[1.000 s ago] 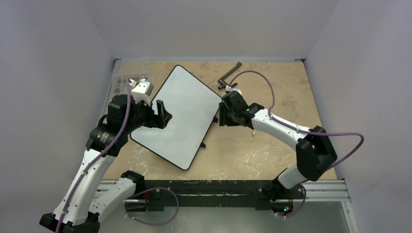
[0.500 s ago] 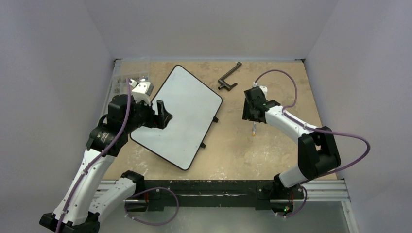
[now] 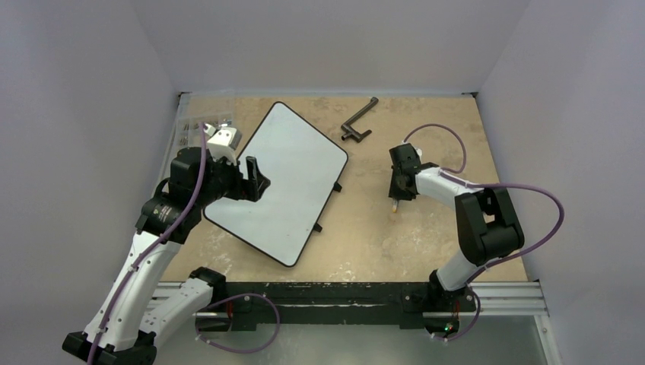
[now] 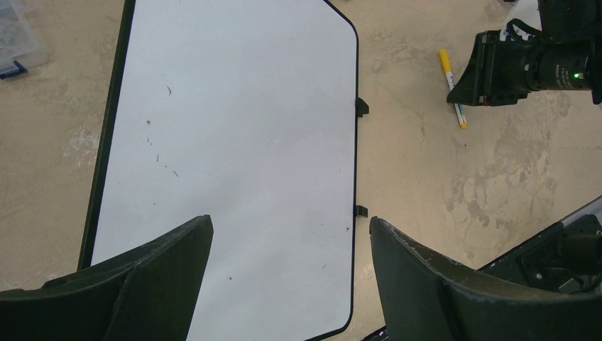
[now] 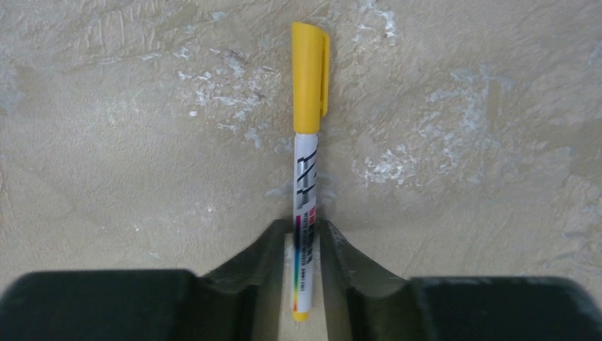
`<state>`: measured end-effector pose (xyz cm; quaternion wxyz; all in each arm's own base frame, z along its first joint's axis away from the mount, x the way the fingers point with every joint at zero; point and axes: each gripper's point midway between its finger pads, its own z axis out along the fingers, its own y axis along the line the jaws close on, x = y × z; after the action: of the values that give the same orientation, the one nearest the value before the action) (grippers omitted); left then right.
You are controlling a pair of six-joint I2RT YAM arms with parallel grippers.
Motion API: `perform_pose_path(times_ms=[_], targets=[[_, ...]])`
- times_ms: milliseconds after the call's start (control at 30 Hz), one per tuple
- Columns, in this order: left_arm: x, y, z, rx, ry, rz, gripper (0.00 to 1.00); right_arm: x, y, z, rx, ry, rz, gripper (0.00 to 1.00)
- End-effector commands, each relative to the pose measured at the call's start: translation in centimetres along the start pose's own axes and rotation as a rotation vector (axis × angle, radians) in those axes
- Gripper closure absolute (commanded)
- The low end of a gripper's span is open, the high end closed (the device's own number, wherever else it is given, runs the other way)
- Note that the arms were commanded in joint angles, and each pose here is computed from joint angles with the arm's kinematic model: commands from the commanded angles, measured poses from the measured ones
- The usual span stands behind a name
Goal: Write a sentence on the whiteboard
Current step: Pick up the whiteboard marker from the center of the board, then pass from the right arm to the left
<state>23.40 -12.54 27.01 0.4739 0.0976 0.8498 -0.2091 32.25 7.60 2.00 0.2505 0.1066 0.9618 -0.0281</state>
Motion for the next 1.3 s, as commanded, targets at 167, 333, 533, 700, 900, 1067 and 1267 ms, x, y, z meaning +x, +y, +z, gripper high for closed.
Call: perform_pose_path(times_ms=[167,333,533,700,900,1067,1267], targets=[[-1.7,-0.8,-0.5,0.029,-0.053,0.032,0.19,1.5,1.4,1.3,-0.079,0.058,0.01,0.92],[-1.6,-1.0,-0.4,0.044,-0.045,0.032,0.19,0.2,0.6,0.1,-0.049,0.007,-0.02,1.0],[-1.5,-5.0,-0.3,0.278,-0.027,0.033,0.19,-2.7,2.8,-4.8,-0.216,-0.107,-0.091,1.0],[-2.3,-8.0,-0.5,0.447,-0.031,-0.026,0.19,-3.6,7.5,-10.5,-0.409,-0.203,-0.215,1.0],[-3.1,-9.9,-0.2,0.551,0.016,-0.093,0.24,-2.9,13.0,-16.7,-0.564,-0.295,-0.379,1.0],[-2.4,-10.3,0.3,0.58,0.12,-0.108,0.26,-1.9,15.9,-21.6,-0.718,-0.394,-0.516,1.0],[-2.7,-10.4,1.2,0.571,0.192,-0.157,0.3,-0.9,17.8,-25.7,-0.837,-0.483,-0.626,1.0]])
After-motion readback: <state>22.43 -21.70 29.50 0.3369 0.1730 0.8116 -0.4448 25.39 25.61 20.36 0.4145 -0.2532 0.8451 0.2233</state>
